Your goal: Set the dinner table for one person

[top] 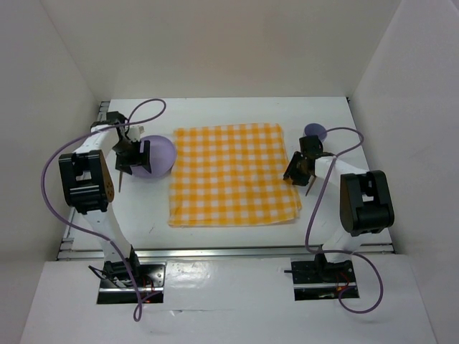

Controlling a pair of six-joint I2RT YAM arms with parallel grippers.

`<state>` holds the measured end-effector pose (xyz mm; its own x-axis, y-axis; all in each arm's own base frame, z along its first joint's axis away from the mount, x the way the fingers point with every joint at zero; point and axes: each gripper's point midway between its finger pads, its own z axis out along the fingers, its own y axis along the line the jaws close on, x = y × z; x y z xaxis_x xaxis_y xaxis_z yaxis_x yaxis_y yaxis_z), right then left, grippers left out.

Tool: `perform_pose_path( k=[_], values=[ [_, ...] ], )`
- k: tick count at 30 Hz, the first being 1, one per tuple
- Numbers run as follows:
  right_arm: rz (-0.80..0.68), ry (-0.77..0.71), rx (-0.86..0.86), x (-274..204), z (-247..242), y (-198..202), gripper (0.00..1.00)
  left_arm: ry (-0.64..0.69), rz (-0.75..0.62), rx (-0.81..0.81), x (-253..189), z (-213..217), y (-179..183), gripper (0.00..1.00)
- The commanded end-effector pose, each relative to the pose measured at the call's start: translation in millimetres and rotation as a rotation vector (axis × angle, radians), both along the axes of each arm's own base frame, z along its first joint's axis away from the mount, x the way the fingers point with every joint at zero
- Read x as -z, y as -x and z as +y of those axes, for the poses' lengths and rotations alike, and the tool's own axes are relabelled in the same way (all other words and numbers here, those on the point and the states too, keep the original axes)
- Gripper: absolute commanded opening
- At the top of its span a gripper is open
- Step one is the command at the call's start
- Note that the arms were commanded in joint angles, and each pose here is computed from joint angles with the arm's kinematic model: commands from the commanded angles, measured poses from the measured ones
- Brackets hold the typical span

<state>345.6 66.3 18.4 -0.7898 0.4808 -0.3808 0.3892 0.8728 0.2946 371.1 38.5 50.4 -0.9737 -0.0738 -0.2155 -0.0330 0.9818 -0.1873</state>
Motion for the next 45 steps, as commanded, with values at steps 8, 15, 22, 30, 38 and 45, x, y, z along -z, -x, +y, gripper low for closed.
perform_pose_path(
  k=[8,15,22,30,38,45],
  values=[
    [-0.011,-0.009,-0.01,-23.4,3.0,0.5,0.49,0.034,-0.001,-0.063,-4.4,-2.1,-4.5,0.83],
    [-0.135,-0.012,-0.026,-69.8,3.3,-8.3,0.49,-0.014,-0.103,-0.089,-29.8,7.6,-6.1,0.83],
    [-0.204,-0.025,-0.067,-101.9,8.2,-16.0,0.49,-0.055,0.007,-0.113,5.7,18.7,-7.8,0.83],
    [-0.292,-0.032,-0.067,-134.9,7.7,-11.5,0.49,-0.06,-0.022,-0.123,5.8,23.9,-14.7,0.82],
    [-0.339,-0.045,-0.075,-150.7,10.0,-12.9,0.49,-0.054,0.012,-0.132,23.8,26.8,-28.7,0.71],
    [-0.38,-0.041,-0.07,-167.4,8.5,-13.5,0.49,-0.007,0.028,-0.123,28.0,18.5,-26.7,0.1]
  ],
)
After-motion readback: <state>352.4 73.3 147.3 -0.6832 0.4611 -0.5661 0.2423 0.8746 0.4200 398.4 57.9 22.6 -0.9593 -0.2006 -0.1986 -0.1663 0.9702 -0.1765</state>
